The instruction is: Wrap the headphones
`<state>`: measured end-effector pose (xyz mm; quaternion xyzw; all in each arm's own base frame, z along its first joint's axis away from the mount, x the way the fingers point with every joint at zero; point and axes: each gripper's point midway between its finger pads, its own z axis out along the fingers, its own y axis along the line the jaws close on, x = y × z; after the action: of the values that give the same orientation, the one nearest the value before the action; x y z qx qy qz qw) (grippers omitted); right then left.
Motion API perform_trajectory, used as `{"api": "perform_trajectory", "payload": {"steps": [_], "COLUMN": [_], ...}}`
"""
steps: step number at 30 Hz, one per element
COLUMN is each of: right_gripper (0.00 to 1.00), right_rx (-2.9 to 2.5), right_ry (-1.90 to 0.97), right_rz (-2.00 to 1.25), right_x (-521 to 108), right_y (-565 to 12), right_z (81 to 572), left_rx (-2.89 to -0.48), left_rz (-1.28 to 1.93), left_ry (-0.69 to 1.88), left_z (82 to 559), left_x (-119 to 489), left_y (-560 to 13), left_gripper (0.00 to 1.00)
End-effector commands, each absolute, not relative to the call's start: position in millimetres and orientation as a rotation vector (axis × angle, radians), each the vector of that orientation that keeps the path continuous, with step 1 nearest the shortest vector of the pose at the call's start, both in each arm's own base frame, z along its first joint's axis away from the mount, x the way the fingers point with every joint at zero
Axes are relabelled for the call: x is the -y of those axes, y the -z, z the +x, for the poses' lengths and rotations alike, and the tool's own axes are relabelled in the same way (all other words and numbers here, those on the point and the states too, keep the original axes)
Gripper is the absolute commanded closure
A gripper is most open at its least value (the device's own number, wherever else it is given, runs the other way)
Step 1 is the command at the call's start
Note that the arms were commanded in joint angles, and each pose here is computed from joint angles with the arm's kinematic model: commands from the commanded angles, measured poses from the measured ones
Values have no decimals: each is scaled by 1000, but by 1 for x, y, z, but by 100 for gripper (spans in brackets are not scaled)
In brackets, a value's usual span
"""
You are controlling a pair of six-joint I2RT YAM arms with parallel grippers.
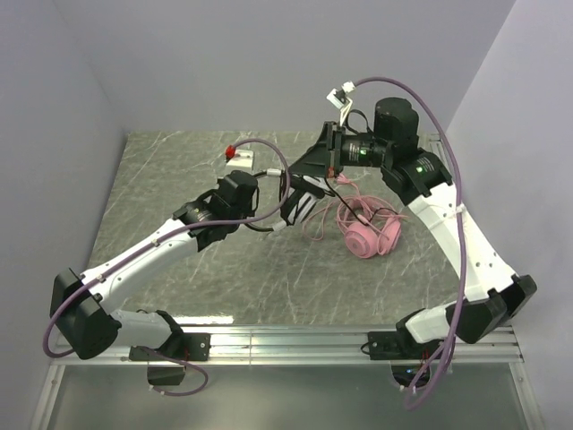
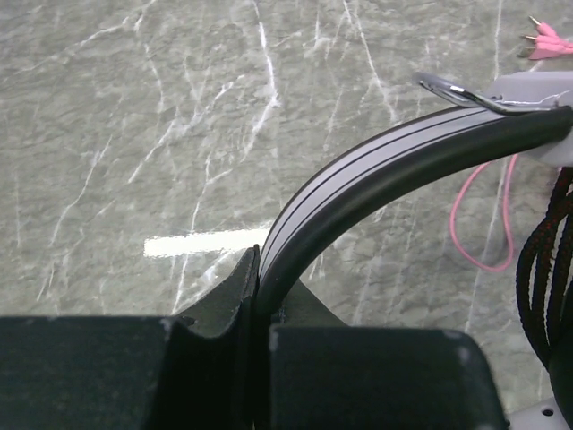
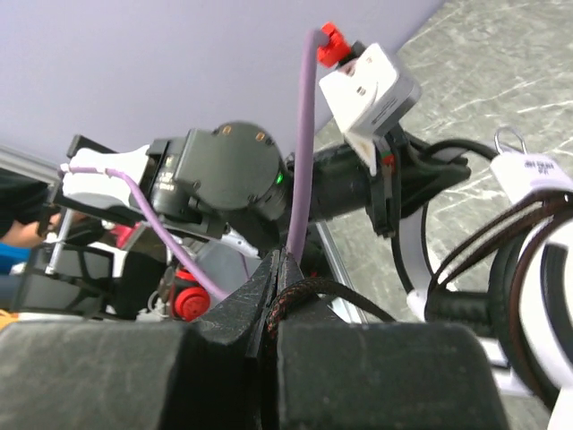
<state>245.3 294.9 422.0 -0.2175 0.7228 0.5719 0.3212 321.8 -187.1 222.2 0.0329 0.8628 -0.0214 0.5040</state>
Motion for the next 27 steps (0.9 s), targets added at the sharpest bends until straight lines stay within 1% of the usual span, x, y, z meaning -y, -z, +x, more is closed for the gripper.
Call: {"api": "perform_trajectory", "payload": {"steps": [1,9,11,18,27], "right_gripper": [100,100,100,100,100], "right_rx": [-1740,-1775,-1794,-1797,-1786], "right_ry": [-1535,-1589,-1611,-1647,-1688], "right_rz": [-609,-539,-527,-469,-458], "right_x": [-298,-308,-311,-316,-317], "right_y": [-464,-454,-453,-452,-460], "right_z": [254,291,298,304,297], "left_rx": [-2038,-2039,-2041,-2118,-2127], "left_rz": [120,195,162,142,64], "left_ry": [122,141,108,4,-138], "left_z": [323,315,315,325,332], "left_x": [200,215,212,215,206], "left_y": [-237,-233,-230,-206,-189], "left_gripper": [100,100,100,100,100]}}
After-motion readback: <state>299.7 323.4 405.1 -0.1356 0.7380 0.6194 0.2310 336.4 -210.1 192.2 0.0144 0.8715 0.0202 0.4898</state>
